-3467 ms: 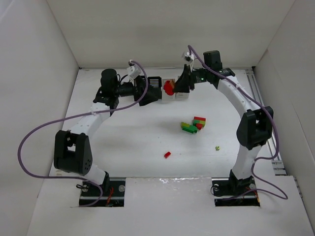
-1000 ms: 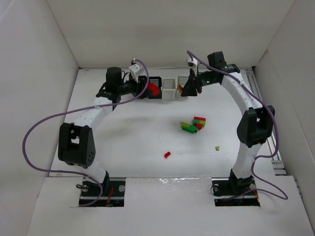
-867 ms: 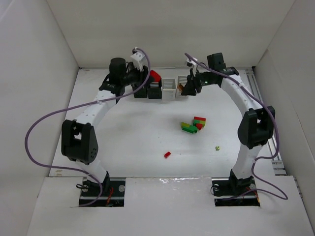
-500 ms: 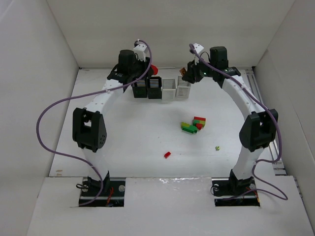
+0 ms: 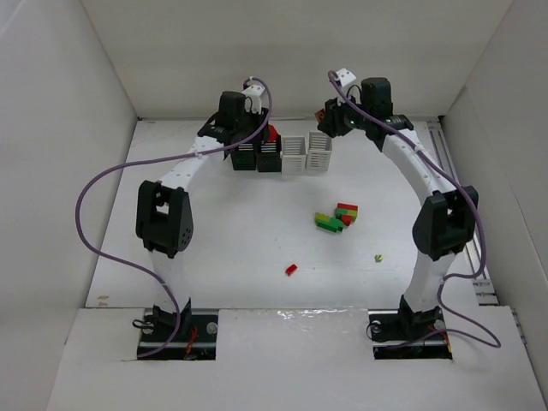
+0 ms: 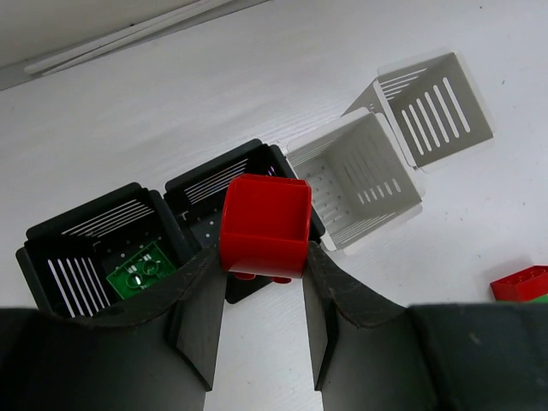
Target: Sort the legos into containers by color
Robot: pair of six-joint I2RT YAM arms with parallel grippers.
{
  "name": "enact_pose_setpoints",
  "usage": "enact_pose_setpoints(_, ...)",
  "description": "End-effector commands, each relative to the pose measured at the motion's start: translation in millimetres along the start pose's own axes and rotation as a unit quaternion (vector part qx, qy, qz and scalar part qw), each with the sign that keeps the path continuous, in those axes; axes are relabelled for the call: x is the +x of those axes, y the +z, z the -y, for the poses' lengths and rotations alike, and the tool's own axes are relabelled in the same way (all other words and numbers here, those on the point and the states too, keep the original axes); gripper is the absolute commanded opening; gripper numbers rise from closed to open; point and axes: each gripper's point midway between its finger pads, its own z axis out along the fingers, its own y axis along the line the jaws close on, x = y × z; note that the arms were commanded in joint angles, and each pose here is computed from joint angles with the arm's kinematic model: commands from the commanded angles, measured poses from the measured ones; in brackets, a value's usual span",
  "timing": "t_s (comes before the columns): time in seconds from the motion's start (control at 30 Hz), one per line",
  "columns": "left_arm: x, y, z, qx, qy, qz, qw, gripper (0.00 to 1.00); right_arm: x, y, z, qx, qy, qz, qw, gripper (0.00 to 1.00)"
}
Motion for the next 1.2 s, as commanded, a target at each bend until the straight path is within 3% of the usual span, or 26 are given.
enact_pose_setpoints(0.0, -28, -7, 6, -0.003, 0.003, 0.032, 0.999, 0.15, -23, 12, 10, 0.028, -0.010, 0.031, 0.999, 0.00)
enact_pose_setpoints(0.17, -27, -3, 0, -0.016, 0.002, 0.034, 0.999, 0.41, -10, 24, 17, 0.046, -0.010, 0.016, 0.999, 0.00)
enact_pose_setpoints(0.37, -32, -4, -3, -0.027, 0.003, 0.039, 0.999, 0.58, -5, 25, 25, 0.055, -0.007, 0.011, 0.998, 0.00)
enact_pose_setpoints(0.47, -34, -4, -2, -0.021, 0.010, 0.044, 0.999, 0.60, -3, 25, 24, 0.055, -0.005, 0.007, 0.998, 0.00)
enact_pose_setpoints(0.57, -60, -26, 13, 0.002, 0.020, 0.085, 0.996, 0.61, 4, 26, 22, 0.046, 0.001, -0.007, 0.999, 0.00)
enact_pose_setpoints(0.6, -67, -34, 16, 0.005, 0.015, 0.102, 0.995, 0.61, 6, 26, 21, 0.046, 0.003, -0.011, 0.999, 0.00)
enact_pose_setpoints(0.63, -97, -58, 25, 0.012, 0.022, 0.154, 0.988, 0.61, 8, 25, 21, 0.045, 0.005, -0.016, 0.999, 0.00)
enact_pose_setpoints(0.7, -100, -72, 26, 0.007, 0.010, 0.181, 0.983, 0.61, 10, 22, 20, 0.051, 0.014, -0.018, 0.998, 0.00)
enact_pose_setpoints(0.73, -122, -93, 34, 0.013, 0.019, 0.225, 0.974, 0.61, 5, 18, 11, 0.047, 0.023, -0.013, 0.999, 0.00)
enact_pose_setpoints(0.83, -130, -104, 33, 0.007, 0.016, 0.246, 0.969, 0.64, 13, 15, 1, 0.044, 0.044, -0.008, 0.998, 0.00)
enact_pose_setpoints(0.9, -134, -109, 30, -0.005, -0.008, 0.254, 0.967, 0.71, 18, 21, 2, 0.044, 0.053, 0.002, 0.998, 0.00)
enact_pose_setpoints(0.93, -131, -108, 30, -0.005, -0.014, 0.247, 0.969, 0.83, 20, 22, 2, 0.044, 0.060, 0.003, 0.997, 0.00)
enact_pose_setpoints(1.03, -124, -109, 35, 0.007, 0.001, 0.231, 0.973, 1.00, 25, 33, 7, 0.050, 0.070, 0.015, 0.996, 0.00)
enact_pose_setpoints(1.17, -123, -118, 30, 0.031, -0.002, 0.228, 0.973, 1.00, 20, 41, 20, 0.068, 0.071, 0.037, 0.994, 0.00)
